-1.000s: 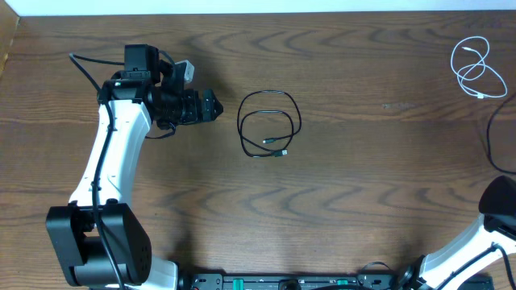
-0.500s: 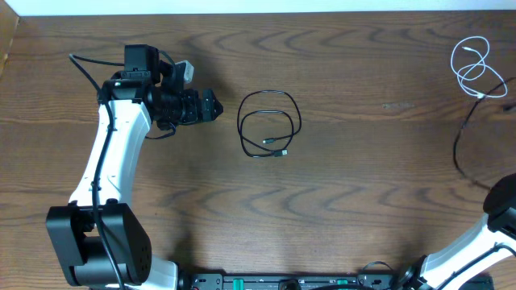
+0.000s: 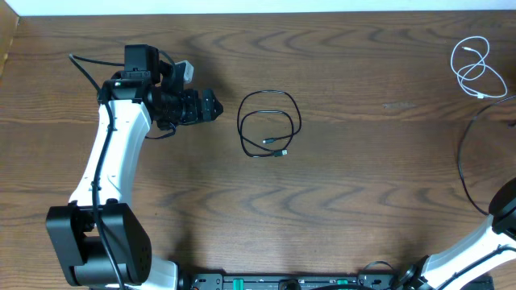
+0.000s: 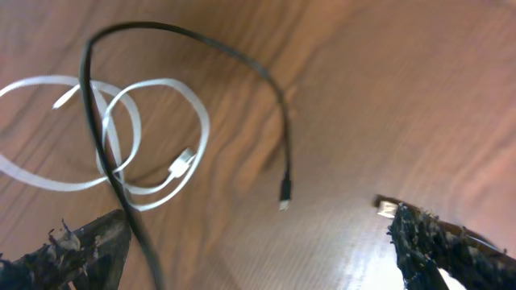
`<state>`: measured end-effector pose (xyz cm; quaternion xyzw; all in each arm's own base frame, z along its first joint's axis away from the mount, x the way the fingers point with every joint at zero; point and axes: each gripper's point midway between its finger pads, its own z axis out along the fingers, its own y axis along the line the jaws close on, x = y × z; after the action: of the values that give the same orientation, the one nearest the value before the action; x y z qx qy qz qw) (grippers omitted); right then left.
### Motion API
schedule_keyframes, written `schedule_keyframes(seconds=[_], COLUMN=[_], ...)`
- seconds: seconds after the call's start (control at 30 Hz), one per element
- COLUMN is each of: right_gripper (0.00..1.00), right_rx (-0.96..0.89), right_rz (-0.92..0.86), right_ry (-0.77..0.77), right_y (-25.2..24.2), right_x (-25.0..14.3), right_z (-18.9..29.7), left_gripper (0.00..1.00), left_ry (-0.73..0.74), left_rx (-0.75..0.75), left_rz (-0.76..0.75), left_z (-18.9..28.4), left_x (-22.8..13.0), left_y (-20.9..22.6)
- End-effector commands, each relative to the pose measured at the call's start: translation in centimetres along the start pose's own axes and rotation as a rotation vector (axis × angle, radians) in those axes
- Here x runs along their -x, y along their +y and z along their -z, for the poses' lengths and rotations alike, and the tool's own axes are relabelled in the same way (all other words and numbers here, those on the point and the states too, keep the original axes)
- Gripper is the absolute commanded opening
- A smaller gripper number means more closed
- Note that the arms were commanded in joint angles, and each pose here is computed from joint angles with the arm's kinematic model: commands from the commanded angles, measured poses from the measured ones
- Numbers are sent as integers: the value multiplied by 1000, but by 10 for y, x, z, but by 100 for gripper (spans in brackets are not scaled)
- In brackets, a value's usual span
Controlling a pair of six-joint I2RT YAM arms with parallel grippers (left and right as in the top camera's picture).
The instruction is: Untangle cables
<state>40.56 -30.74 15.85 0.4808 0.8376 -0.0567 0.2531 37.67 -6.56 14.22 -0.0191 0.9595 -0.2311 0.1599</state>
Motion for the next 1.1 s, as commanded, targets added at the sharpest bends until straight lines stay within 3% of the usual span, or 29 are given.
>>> schedule_keyframes(seconds=[0.0, 0.23, 0.4, 0.47, 0.53, 0.63, 0.77, 0.9, 0.93, 1.07], right_gripper=[99, 99, 99, 99, 99, 99, 96, 88, 82, 77], right_rx=[151, 363, 624, 747, 755, 773, 745, 636, 593, 509], right_rz=[83, 223, 409, 501, 542, 608, 756, 845, 865, 919], right_ry=[-2, -76, -51, 26, 97, 204, 369, 496, 543, 625], right_y=[26, 63, 118, 150, 166, 191, 225, 242, 246, 252], right_x=[1, 3, -28, -63, -91, -135, -216, -286, -313, -368], right_z=[26, 96, 139, 152, 151, 148, 136, 119, 112, 99], left_gripper=[98, 98, 98, 98, 99, 99, 99, 95, 95, 95], left_ry=[6, 5, -26, -43, -55, -93, -111, -114, -118, -130], left_rx=[3, 9, 108, 208, 286, 401, 423, 431, 434, 446], left_rz=[-10, -24, -33, -33, -6, 131, 216, 250, 277, 311], left_z=[-1, -2, -1, 2, 6, 15, 21, 25, 27, 31], left_x=[-3, -3, 4, 8, 10, 11, 11, 10, 10, 10], left_y=[-3, -4, 12, 29, 43, 66, 80, 87, 91, 99])
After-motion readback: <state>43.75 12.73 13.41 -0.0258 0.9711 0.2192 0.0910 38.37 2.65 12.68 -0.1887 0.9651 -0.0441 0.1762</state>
